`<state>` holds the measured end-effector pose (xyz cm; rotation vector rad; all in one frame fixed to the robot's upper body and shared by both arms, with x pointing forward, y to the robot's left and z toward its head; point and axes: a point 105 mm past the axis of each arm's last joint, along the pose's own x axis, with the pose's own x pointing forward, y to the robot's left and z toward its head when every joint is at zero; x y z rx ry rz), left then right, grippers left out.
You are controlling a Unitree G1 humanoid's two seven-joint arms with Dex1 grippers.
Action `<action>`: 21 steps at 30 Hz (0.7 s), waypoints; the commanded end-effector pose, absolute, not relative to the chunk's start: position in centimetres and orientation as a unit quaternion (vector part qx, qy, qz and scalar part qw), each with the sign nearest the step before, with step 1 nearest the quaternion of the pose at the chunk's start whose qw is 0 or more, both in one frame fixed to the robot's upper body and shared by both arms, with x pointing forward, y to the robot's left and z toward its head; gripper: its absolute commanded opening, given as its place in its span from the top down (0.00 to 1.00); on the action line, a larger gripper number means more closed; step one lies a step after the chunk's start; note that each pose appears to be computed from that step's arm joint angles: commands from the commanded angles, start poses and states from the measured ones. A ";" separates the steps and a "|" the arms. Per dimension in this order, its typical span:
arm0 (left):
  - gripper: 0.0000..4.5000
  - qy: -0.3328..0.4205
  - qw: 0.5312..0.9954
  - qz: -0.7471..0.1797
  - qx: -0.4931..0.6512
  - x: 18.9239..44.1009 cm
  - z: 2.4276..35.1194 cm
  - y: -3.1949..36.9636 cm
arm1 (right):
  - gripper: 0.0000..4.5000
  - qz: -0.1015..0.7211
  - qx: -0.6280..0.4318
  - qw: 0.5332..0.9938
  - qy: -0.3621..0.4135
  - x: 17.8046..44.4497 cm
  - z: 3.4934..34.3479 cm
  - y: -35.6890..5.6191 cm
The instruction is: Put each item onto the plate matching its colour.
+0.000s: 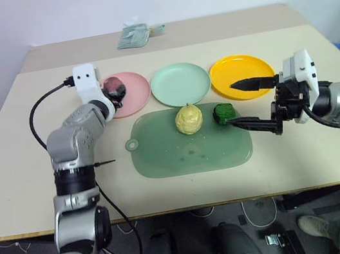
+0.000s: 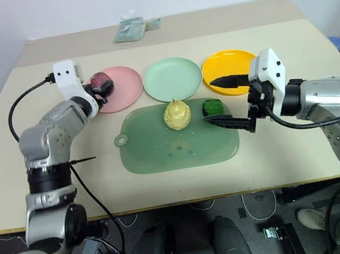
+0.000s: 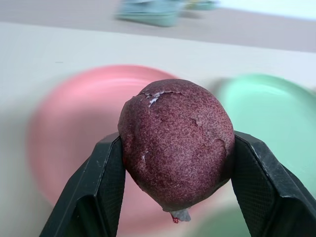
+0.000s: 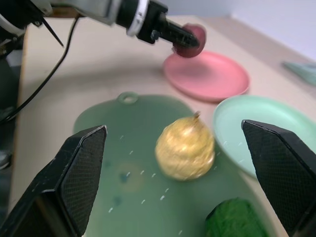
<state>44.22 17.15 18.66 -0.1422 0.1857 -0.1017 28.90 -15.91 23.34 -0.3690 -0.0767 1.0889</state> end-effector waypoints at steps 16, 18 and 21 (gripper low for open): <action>0.02 -0.036 0.974 -0.212 -0.072 40.9 20.6 14.8 | 0.00 0.505 -0.181 0.841 -0.077 29.6 24.6 -14.6; 0.02 -0.080 0.962 -0.260 -0.042 37.8 20.6 15.1 | 0.00 0.508 -0.175 0.840 -0.075 29.7 24.4 -14.0; 0.02 -0.072 0.938 -0.338 0.033 33.8 19.1 16.0 | 0.00 0.502 -0.177 0.844 -0.064 30.5 23.7 -13.4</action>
